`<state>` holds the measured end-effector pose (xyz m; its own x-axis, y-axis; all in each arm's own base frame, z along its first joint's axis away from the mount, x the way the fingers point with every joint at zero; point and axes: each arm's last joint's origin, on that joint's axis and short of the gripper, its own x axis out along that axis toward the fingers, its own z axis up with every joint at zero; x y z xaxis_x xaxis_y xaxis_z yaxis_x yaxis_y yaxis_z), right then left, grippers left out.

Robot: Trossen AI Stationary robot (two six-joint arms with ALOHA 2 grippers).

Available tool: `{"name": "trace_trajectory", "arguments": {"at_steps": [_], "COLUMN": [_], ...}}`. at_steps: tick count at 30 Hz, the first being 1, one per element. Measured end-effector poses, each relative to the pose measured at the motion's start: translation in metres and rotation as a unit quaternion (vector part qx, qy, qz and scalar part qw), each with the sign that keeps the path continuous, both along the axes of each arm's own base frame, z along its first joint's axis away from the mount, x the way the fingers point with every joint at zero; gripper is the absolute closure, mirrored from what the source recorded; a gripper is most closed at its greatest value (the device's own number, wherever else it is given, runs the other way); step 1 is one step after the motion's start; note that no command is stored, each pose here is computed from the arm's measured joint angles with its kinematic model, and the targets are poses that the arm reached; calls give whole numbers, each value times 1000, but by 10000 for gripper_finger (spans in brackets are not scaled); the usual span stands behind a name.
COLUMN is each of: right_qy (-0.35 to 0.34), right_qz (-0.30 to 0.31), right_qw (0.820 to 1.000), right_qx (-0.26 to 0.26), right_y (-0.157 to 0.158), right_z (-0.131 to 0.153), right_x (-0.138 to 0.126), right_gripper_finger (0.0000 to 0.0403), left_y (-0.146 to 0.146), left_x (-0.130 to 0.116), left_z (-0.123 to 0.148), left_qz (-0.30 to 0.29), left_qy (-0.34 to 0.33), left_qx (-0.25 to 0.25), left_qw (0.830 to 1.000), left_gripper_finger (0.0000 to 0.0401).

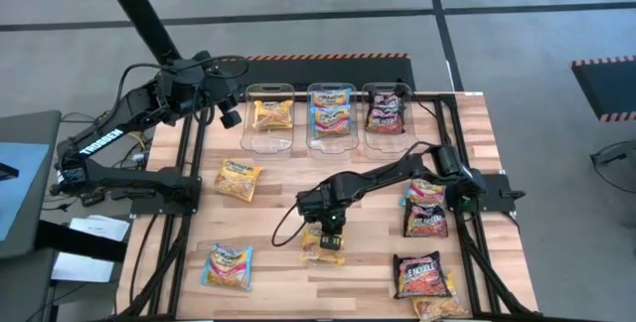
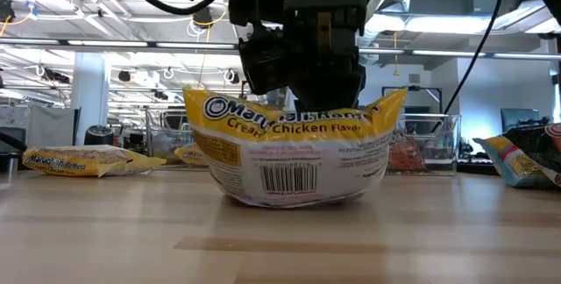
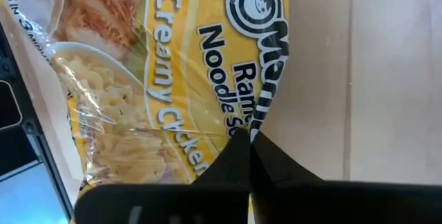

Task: Sort Maruchan noodles
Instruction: Put the yellow noodle pack into the left transparent bin

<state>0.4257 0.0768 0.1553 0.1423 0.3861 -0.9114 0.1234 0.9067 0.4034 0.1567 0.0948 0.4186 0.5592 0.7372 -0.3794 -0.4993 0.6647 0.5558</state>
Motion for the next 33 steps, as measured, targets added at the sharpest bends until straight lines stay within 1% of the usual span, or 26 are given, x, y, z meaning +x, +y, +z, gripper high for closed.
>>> {"name": "trace_trajectory", "arguments": {"at_steps": [4,8,13,17,25,33], "right_qy": [5,-12,-40,-67,-112,-180], "right_qz": [-9,-10,-18,-29,-45,-61], "right_qw": [1000,1000,998,993,981,961], "right_qx": [1,-7,-54,-88,-149,-199], "right_y": [0,-1,-6,-16,-54,-116], "right_z": [2,15,44,71,116,156], "right_x": [1,8,17,24,31,33], "right_gripper_finger": [397,398,399,400,400,400], "left_y": [0,0,0,-1,-1,0], "left_x": [0,0,-1,-1,-2,-3], "left_z": [0,0,-1,-3,-4,-4], "left_qz": [0,-4,-3,-2,10,22], "left_qy": [0,10,15,22,28,23], "left_qx": [0,6,2,-4,-4,-4], "left_qw": [1000,1000,1000,1000,1000,999], "left_gripper_finger": [260,260,260,260,260,260]}}
